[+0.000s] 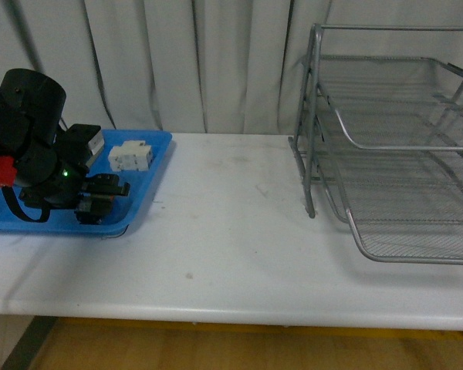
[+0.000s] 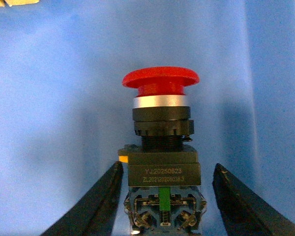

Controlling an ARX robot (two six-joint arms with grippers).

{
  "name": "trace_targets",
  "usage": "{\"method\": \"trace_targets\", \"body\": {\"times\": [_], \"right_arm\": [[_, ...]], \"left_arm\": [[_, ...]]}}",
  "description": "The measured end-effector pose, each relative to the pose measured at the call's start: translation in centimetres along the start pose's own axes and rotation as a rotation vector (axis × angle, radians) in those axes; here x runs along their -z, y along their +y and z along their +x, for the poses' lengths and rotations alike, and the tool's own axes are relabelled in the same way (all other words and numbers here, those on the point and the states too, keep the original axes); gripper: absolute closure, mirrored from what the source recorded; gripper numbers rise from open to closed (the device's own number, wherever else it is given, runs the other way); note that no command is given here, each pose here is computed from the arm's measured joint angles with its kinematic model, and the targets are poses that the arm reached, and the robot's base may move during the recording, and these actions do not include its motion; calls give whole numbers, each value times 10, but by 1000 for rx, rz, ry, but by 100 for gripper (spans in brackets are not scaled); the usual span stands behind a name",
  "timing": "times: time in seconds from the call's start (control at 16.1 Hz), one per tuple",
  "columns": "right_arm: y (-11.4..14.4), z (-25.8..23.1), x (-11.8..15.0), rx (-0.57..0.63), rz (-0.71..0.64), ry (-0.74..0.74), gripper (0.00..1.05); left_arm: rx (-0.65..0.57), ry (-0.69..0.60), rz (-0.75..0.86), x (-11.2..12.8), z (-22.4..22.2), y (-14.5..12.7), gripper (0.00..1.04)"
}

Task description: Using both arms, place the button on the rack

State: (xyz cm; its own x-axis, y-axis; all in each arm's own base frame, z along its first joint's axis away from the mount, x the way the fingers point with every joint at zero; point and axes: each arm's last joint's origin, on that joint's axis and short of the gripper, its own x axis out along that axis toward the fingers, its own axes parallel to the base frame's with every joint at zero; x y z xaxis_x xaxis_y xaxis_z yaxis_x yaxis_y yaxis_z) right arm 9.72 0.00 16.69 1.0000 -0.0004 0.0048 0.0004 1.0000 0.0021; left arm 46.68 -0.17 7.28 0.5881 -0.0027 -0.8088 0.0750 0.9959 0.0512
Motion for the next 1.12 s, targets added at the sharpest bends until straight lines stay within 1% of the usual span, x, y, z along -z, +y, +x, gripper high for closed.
{"method": "trace_targets", "body": {"times": [0.06,0.12,0.31,0.37,0.5,0.56,0.62,0.68,0.75,0.81,0.93,1.0,1.12], "right_arm": [[0,0,0,0,0,0,6],[0,0,0,0,0,0,6],[0,0,0,0,0,0,6],[0,0,0,0,0,0,6],[0,0,0,0,0,0,6],[0,0,0,0,0,0,6],[0,0,0,0,0,0,6],[0,0,0,0,0,0,6],[0,0,0,0,0,0,6],[0,0,0,0,0,0,6],[0,0,0,0,0,0,6],[0,0,0,0,0,0,6],[0,0,0,0,0,0,6]], "left_arm": [[-4,0,2,0,0,0,61],[-6,-3,2,0,0,1,68],[-7,-26,1,1,-9,1,69],[0,-61,1,-1,-21,1,69],[-14,-195,37,-10,-63,0,69],[-1,-274,62,-11,-91,-3,69],[-1,-345,88,-5,-120,-7,69],[19,-395,108,10,-148,-14,69],[24,-408,130,27,-168,-20,69],[31,-398,164,51,-185,-29,69],[43,-370,196,94,-207,-37,69],[22,-381,198,108,-217,-38,69],[24,-417,184,126,-235,-41,69]]}}
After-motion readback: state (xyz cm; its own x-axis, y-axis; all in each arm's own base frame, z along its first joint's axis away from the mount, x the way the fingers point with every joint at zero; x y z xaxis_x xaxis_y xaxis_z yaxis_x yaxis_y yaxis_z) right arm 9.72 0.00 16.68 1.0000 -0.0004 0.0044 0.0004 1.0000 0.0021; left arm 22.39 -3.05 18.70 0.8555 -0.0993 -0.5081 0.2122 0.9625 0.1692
